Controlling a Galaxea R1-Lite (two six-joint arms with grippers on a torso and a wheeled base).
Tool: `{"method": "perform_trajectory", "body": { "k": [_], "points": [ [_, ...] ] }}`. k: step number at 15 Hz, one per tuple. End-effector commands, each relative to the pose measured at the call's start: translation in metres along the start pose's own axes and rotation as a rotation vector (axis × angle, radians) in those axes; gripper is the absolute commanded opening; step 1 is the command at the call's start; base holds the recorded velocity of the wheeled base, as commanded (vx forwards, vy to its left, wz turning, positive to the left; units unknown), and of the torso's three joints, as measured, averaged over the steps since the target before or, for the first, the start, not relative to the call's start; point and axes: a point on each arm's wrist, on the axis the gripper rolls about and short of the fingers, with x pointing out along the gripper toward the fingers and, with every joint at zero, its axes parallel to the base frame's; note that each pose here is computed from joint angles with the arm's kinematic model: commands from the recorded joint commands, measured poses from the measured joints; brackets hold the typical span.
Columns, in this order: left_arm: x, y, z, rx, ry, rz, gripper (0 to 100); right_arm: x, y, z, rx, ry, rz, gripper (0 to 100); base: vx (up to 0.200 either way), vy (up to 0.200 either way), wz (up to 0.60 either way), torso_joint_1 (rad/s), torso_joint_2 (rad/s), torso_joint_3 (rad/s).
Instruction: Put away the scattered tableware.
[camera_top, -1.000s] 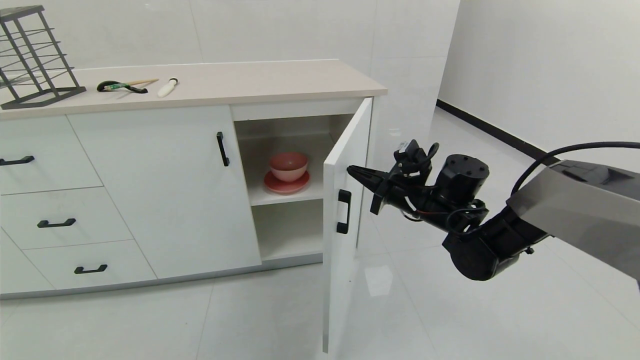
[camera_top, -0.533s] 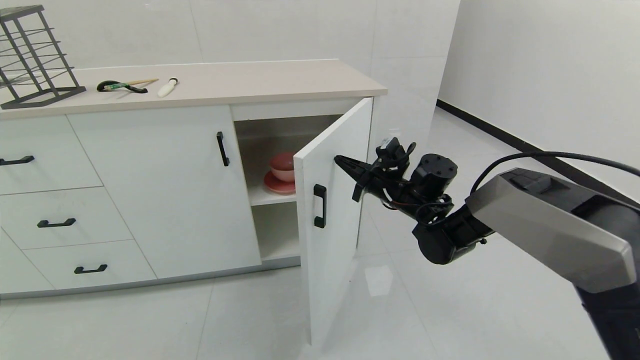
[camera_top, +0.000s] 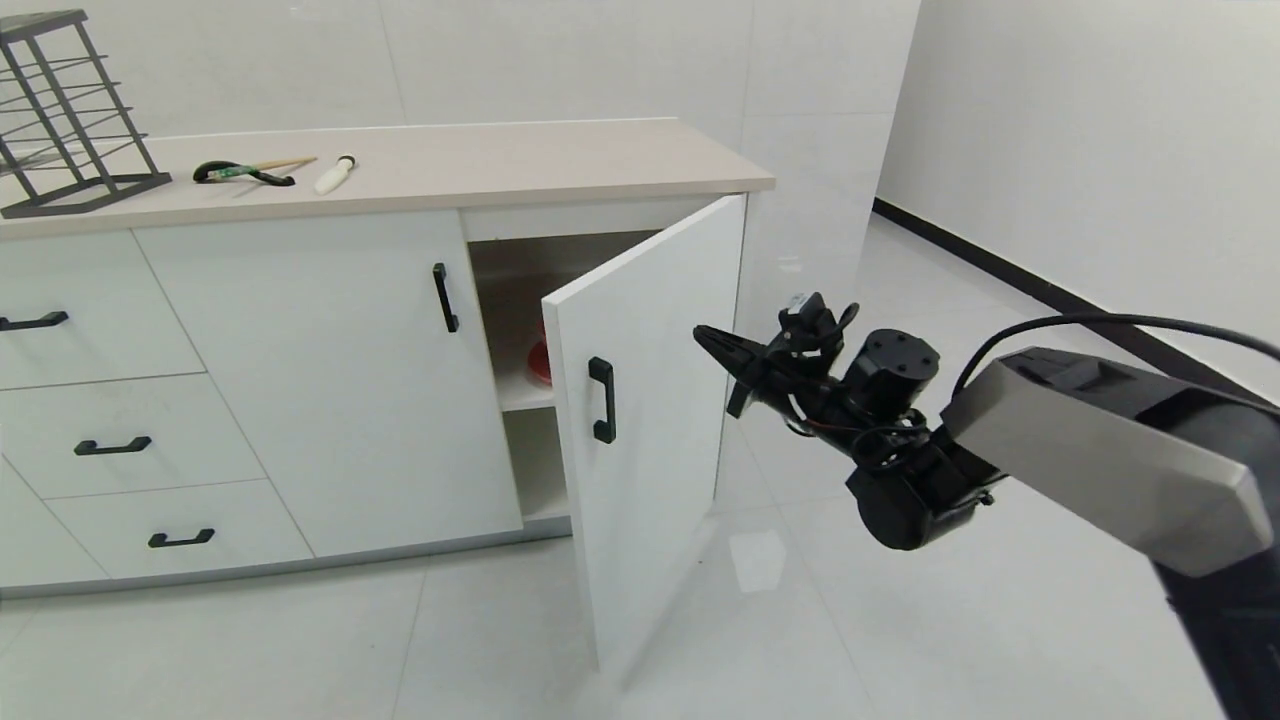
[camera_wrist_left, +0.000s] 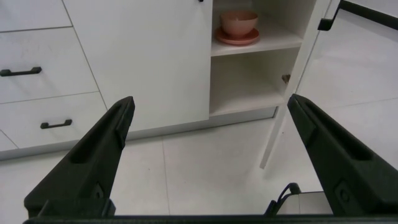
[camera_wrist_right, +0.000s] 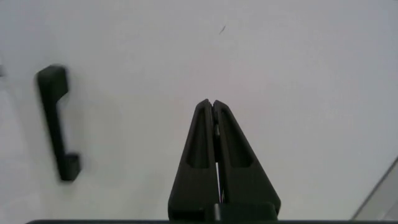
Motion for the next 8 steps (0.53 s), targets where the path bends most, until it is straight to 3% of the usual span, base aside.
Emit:
{"method": "perform_trajectory", "body": {
  "k": [1, 4, 8],
  "points": [
    [0.0, 0.0, 0.0, 0.001, -0.001, 0.0, 100, -0.103, 0.037, 0.112, 0.0, 0.014, -0.021, 0, 0.0, 0.0, 0.0, 0.0, 0.0, 0.0],
    [0.0, 0.0, 0.0, -0.007, -0.001, 0.0, 100, -0.213, 0.081, 0.188, -0.1, -0.089, -0.118, 0, 0.0, 0.0, 0.0, 0.0, 0.0, 0.0],
    [0.0, 0.0, 0.0, -0.016, -0.001, 0.0, 100, -0.32, 0.147, 0.225, -0.314, -0.239, -0.337, 0, 0.0, 0.0, 0.0, 0.0, 0.0, 0.0]
  ]
}}
